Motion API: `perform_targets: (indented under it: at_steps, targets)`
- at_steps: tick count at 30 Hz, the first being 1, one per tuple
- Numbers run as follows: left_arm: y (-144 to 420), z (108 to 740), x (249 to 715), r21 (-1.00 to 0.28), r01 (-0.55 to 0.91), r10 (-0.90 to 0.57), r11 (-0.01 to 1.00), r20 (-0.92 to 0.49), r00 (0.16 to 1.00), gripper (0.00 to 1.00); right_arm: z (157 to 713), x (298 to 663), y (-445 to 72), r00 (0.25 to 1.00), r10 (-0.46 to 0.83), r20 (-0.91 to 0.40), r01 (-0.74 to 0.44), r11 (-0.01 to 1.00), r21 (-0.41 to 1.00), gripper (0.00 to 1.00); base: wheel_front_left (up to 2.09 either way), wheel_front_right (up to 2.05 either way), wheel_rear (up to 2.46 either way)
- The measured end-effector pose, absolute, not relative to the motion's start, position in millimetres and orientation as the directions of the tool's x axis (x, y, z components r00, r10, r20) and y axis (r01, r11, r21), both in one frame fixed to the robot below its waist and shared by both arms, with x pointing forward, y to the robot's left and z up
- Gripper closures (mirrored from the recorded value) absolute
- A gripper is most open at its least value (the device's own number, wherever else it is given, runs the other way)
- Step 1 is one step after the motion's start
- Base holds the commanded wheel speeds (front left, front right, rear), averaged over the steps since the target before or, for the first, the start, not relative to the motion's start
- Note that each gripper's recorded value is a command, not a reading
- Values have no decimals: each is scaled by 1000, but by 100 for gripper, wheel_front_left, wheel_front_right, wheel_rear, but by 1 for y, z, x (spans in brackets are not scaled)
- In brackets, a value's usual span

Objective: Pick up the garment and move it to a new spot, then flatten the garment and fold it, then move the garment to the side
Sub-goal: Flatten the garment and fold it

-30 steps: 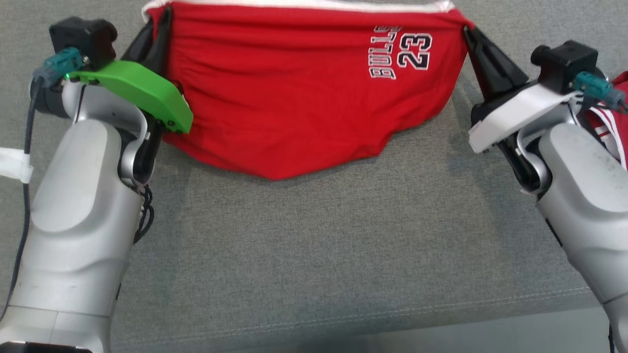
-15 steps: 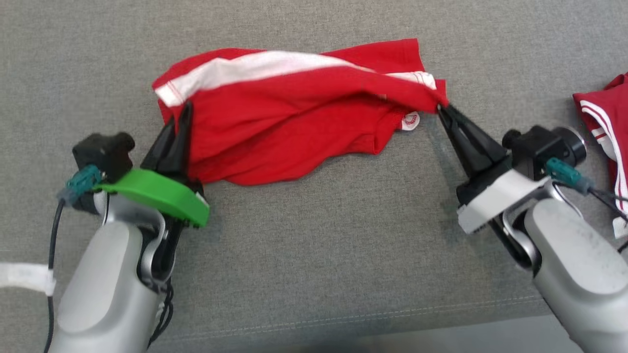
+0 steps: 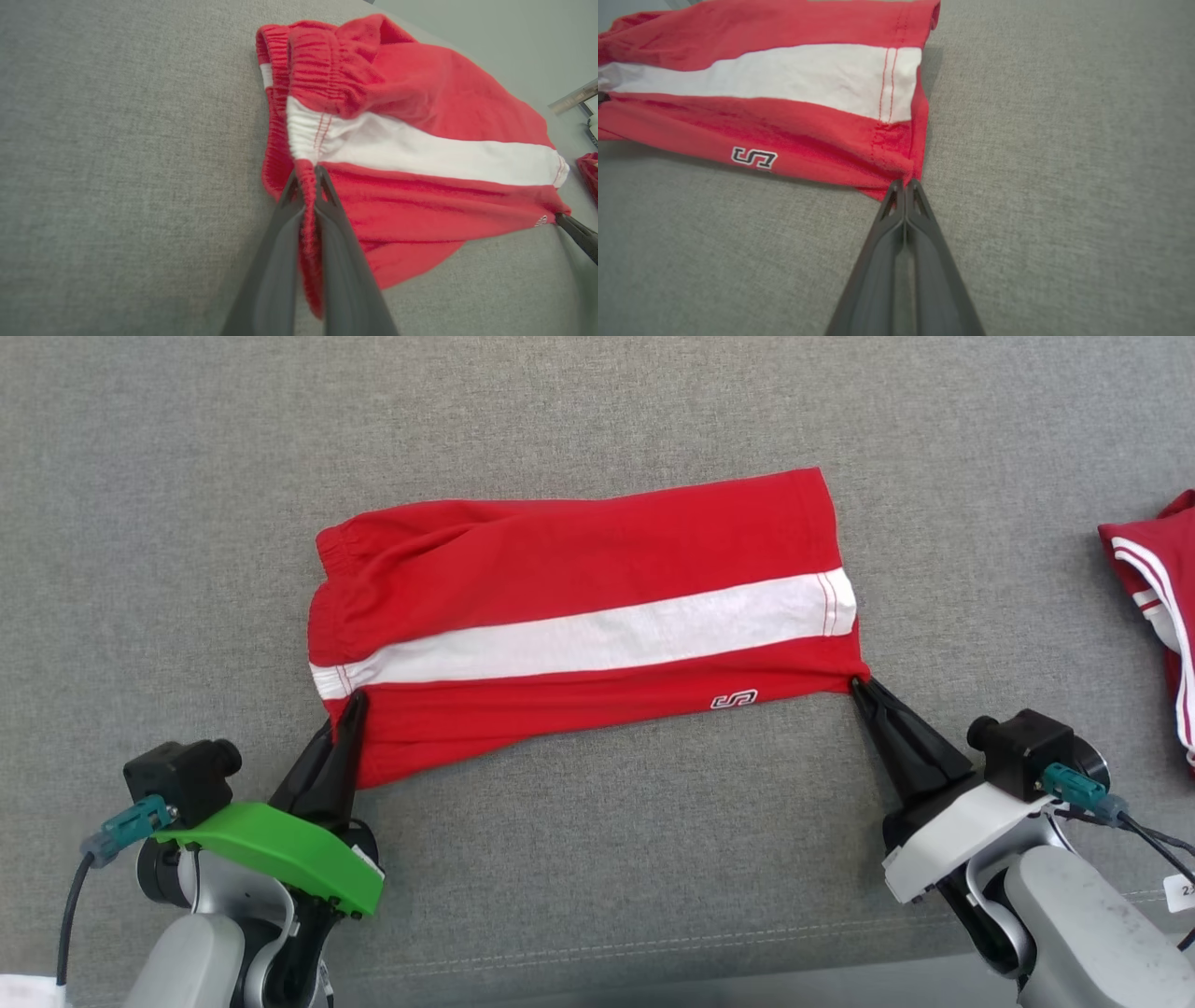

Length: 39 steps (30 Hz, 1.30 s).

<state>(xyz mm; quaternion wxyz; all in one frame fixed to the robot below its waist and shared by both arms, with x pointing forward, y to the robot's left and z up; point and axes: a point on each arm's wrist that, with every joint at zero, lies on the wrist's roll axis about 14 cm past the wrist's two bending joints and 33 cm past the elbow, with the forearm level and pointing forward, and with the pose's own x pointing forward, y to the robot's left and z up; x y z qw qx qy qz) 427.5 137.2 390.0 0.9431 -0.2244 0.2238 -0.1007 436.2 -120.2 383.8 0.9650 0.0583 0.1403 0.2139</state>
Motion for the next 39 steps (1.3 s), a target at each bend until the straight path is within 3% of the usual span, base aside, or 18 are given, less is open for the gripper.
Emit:
perform_targets:
  at_steps: [3,4,5,6,13,21,30,36,39]
  targets:
    - [139,388,420,-485,60,-281,872,-399,873,100,379,428,-119,869,420,-262,-373,903,211,100,0,0,0]
    - [141,388,419,-482,52,-274,874,-401,874,89,378,426,-119,871,415,-263,-363,905,223,69,0,0,0]
    - [142,388,418,-480,44,-266,876,-405,875,55,380,426,-120,877,405,-259,-351,907,232,0,0,0,0]
    - [143,388,417,-474,40,-258,880,-405,877,0,381,427,-122,885,390,-255,-333,912,241,0,0,0,0]
    - [163,413,420,-413,-6,-140,911,-321,937,0,415,434,-154,951,268,-157,-235,950,204,0,0,0,0]
    - [170,470,430,-331,16,-61,943,-126,990,0,467,441,-187,992,125,-4,-123,983,133,0,0,0,0]
    - [170,542,439,-284,70,-27,956,154,988,0,509,436,-176,986,135,93,-144,985,97,0,0,0,0]
    - [189,565,433,-292,24,46,956,232,972,0,523,428,-162,980,153,128,-167,980,106,0,0,0,0]
    - [196,554,422,-293,-12,75,956,206,976,0,522,422,-160,981,151,124,-166,980,114,0,0,0,0]
